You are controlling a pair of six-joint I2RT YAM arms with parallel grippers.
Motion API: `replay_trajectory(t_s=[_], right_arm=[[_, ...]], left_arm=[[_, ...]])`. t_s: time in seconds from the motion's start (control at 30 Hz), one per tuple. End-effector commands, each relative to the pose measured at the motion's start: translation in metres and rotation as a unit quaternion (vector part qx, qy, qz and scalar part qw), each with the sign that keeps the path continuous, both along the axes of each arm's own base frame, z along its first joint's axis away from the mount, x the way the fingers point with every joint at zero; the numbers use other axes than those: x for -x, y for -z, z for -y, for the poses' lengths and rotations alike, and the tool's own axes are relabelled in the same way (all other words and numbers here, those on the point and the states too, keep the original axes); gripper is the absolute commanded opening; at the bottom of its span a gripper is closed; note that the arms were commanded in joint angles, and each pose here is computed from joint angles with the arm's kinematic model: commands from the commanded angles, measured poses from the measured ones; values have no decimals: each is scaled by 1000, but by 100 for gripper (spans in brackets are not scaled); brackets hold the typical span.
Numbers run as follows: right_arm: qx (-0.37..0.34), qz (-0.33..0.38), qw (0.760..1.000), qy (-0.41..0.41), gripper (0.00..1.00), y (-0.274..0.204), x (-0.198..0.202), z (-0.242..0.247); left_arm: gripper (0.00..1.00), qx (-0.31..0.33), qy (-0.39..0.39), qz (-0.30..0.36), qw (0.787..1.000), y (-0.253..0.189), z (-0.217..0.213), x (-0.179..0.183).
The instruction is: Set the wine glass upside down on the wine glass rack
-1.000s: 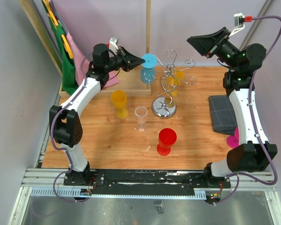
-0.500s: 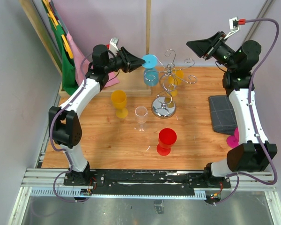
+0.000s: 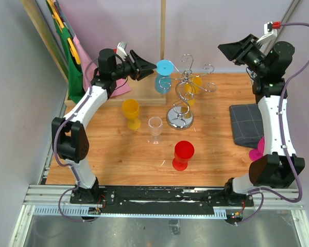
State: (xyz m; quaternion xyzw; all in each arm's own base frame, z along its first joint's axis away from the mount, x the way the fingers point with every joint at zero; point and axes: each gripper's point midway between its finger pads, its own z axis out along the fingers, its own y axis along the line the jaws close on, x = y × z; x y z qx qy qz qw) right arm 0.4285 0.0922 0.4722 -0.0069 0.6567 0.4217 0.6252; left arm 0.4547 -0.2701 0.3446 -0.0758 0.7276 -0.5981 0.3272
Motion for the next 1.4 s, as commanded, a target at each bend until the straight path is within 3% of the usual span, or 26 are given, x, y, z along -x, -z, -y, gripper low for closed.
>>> replay_trajectory(t_s=[0.0, 0.27, 0.63, 1.03, 1.37], right_arm=[[28, -18, 997, 71, 37, 5, -16, 31], [55, -134, 983, 110, 33, 62, -53, 58], [137, -279, 948, 65, 33, 170, -78, 32], [192, -356, 914, 19, 33, 244, -81, -3], [225, -378, 898, 18, 33, 271, -84, -8]], left_arm=[[53, -15, -28, 39, 999, -27, -26, 4], [53, -56, -82, 67, 993, -41, -55, 1], [53, -70, -107, 84, 988, -52, -71, 7], [53, -73, -110, 83, 988, -53, -75, 8], [53, -76, -110, 81, 988, -50, -75, 10]])
